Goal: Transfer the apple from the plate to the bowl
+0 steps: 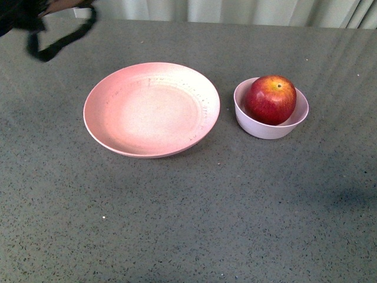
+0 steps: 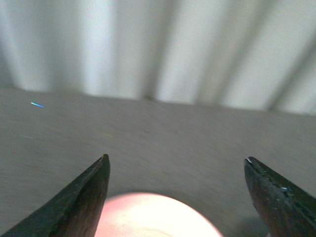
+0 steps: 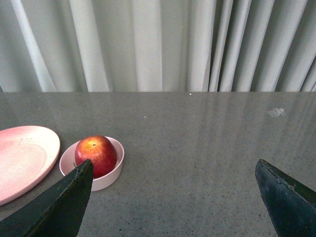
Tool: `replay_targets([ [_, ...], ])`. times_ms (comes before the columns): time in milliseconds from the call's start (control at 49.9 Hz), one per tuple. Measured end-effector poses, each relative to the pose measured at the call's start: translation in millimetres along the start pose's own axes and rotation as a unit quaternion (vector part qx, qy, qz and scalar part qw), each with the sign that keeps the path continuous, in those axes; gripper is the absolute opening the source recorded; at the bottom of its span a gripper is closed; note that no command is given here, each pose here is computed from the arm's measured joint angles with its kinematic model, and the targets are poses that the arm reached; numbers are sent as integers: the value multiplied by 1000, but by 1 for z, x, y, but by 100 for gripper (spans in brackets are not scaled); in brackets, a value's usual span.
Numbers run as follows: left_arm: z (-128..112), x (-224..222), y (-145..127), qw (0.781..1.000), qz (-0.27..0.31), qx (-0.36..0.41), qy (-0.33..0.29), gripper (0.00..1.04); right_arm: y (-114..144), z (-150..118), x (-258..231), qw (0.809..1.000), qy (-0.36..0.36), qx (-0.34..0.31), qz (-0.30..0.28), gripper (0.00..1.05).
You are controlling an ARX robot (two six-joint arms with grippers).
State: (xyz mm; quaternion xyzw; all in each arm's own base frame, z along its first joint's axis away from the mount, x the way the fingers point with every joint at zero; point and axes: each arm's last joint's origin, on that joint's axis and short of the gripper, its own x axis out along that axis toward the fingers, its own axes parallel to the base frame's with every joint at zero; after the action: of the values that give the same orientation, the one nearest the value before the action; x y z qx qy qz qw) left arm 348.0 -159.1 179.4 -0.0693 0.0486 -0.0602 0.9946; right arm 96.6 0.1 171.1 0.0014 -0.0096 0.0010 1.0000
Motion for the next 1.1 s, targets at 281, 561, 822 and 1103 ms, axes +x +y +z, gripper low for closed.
replay_targets([
  [281, -1, -78, 65, 996, 54, 54, -53, 31, 0, 0, 0, 1000, 0, 0, 0, 96],
  [561, -14, -144, 107, 995, 57, 63, -45, 2, 0, 0, 0, 1000, 0, 0, -1, 96],
  [822, -16, -178, 121, 995, 59, 64, -42, 2, 0, 0, 0, 1000, 0, 0, -1, 96],
  [1103, -16, -207, 135, 996, 56, 64, -41, 2, 0, 0, 0, 1000, 0, 0, -1, 96],
])
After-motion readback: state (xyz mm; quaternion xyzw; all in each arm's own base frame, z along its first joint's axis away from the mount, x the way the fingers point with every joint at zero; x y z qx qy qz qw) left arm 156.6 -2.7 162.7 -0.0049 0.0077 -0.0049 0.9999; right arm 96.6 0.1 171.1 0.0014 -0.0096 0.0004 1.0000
